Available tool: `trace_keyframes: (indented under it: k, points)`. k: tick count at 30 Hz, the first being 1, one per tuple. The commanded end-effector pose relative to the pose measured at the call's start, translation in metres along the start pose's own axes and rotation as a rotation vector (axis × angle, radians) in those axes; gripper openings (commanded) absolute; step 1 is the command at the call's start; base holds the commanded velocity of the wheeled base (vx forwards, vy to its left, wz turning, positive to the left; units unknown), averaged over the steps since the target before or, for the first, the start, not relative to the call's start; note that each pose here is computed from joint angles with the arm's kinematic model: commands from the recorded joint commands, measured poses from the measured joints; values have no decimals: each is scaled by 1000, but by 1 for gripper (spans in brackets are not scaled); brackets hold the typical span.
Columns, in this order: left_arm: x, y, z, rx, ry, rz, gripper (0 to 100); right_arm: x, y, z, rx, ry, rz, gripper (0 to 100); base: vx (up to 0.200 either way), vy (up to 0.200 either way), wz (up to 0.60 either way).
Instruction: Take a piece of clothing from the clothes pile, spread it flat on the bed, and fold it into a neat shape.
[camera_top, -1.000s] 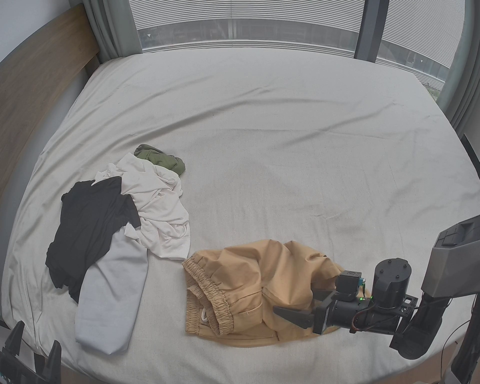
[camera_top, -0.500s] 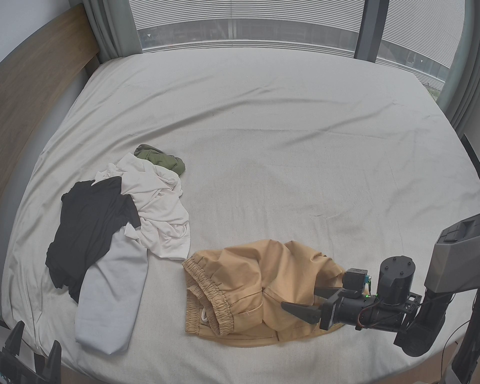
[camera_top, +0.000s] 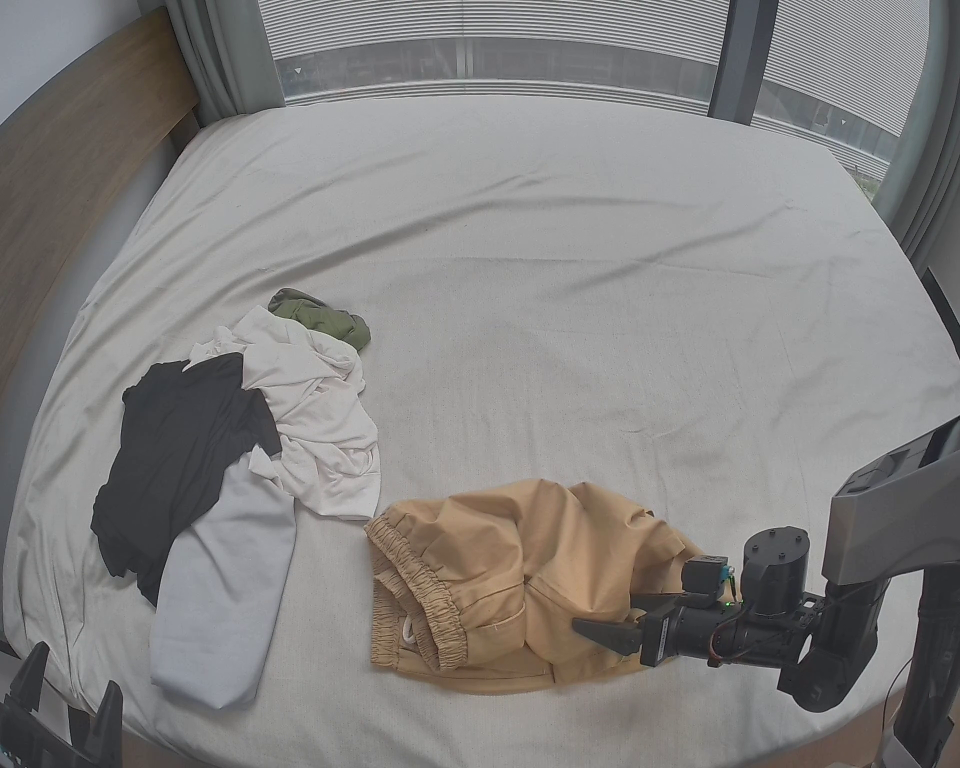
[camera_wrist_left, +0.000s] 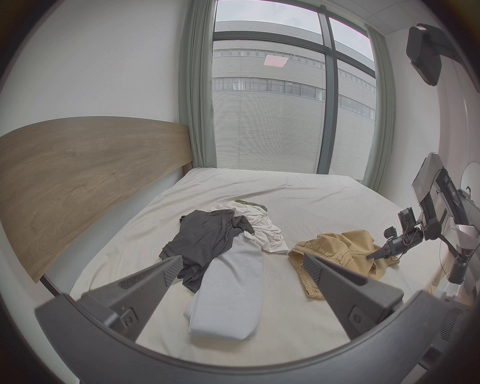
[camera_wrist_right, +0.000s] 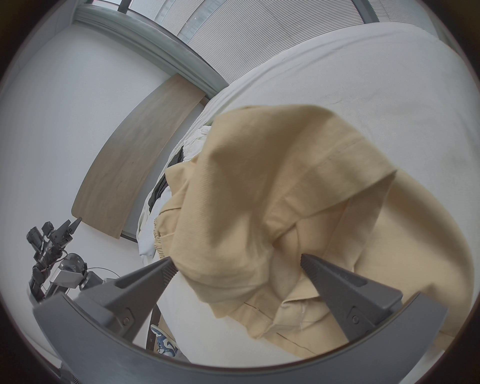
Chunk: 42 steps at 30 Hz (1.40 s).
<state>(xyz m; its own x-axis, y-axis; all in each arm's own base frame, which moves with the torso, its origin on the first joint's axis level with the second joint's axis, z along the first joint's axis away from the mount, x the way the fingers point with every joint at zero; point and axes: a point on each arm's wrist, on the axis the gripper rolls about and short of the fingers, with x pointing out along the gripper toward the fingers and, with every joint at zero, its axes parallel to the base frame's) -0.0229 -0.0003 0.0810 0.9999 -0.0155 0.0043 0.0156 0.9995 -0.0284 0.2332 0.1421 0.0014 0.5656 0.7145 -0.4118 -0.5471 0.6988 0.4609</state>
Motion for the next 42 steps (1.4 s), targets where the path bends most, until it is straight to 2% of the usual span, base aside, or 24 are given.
trace_keyframes:
  k: [1, 2, 9, 22, 30, 42]
  points:
    - [0, 0, -5, -1, 1, 0, 100, 8, 1, -2, -1, 13, 26, 100, 0, 0, 0]
    - [0, 0, -5, -1, 1, 0, 100, 10, 5, -1, -4, 11, 55, 100, 0, 0, 0]
    - [0, 0, -5, -1, 0, 0, 100, 13, 10, 3, 52, 9, 109, 100, 0, 0, 0]
    - [0, 0, -5, -1, 1, 0, 100, -38, 42, 30, 146, -54, 255, 100, 0, 0, 0]
    - [0, 0, -5, -1, 0, 0, 100, -64, 52, 30, 189, -32, 326, 100, 0, 0, 0]
    - [0, 0, -5, -1, 1, 0, 100, -65, 57, 37, 211, -44, 371, 100, 0, 0, 0]
